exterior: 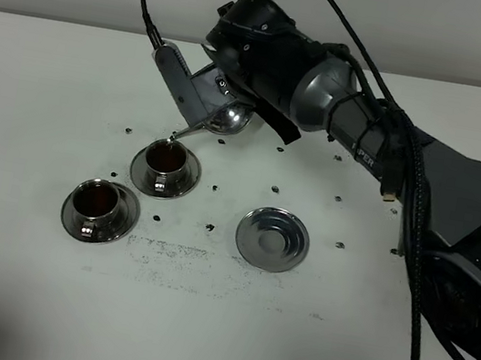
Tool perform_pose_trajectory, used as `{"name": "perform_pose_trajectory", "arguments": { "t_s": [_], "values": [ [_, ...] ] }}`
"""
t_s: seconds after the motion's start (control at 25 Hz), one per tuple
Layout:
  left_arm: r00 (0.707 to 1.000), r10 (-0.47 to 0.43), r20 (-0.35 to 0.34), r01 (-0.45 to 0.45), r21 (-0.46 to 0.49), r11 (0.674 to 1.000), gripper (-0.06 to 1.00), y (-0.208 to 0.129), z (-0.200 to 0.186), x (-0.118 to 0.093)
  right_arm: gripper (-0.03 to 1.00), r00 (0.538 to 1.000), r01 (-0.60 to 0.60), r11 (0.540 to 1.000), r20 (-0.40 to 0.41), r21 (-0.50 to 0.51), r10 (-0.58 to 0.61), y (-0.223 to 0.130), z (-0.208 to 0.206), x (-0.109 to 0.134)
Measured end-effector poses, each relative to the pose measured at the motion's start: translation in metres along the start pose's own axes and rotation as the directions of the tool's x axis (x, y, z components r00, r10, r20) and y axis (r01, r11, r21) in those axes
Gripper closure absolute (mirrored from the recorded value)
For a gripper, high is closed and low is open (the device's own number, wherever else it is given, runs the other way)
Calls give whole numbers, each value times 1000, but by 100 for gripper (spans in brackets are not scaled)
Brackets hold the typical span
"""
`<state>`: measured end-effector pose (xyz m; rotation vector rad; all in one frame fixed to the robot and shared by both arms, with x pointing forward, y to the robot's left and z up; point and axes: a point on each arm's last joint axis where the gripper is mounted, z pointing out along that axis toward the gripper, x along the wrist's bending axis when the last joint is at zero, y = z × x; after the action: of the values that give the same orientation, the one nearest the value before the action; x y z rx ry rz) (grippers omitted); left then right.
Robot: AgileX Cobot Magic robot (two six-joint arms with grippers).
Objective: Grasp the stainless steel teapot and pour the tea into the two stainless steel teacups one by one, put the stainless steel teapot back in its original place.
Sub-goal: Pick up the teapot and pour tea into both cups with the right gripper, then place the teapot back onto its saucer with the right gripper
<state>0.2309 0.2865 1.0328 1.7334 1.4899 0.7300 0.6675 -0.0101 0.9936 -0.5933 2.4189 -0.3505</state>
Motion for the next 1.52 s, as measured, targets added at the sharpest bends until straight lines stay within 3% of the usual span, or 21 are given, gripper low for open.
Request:
{"name": "perform_pose_trajectory", "arguments": {
  "t_s": [0.28, 0.4, 0.52, 0.64, 0.76, 0.84, 0.88, 0.96, 1.12, 1.52],
  "values": [
    [1000, 0, 0, 0, 0, 1000, 52, 0, 0, 0, 78, 965, -258, 954, -88, -156, 247, -21, -26, -3],
    [1000, 0, 0, 0, 0, 1000, 52, 0, 0, 0, 78, 915, -399, 895, -144, -201, 376, -24, -41, 1],
    [1000, 0, 0, 0, 0, 1000, 52, 0, 0, 0, 78, 834, -549, 805, -220, -227, 507, -28, -55, 13],
    [1000, 0, 0, 0, 0, 1000, 52, 0, 0, 0, 78, 684, -726, 656, -329, -209, 652, -25, -62, 33],
    [1000, 0, 0, 0, 0, 1000, 52, 0, 0, 0, 78, 433, -895, 435, -433, -101, 791, -18, -61, 55],
    [1000, 0, 0, 0, 0, 1000, 52, 0, 0, 0, 78, 290, -946, 325, -460, -5, 839, -12, -55, 71],
    [1000, 0, 0, 0, 0, 1000, 52, 0, 0, 0, 78, 233, -959, 282, -465, 37, 854, -7, -51, 77],
    [1000, 0, 0, 0, 0, 1000, 52, 0, 0, 0, 78, 173, -964, 248, -473, 100, 864, 3, -45, 92],
    [1000, 0, 0, 0, 0, 1000, 52, 0, 0, 0, 78, 155, -963, 243, -498, 117, 853, 25, -45, 107],
    [1000, 0, 0, 0, 0, 1000, 52, 0, 0, 0, 78, 155, -970, 226, -490, 88, 858, 39, -50, 108]
  ]
}}
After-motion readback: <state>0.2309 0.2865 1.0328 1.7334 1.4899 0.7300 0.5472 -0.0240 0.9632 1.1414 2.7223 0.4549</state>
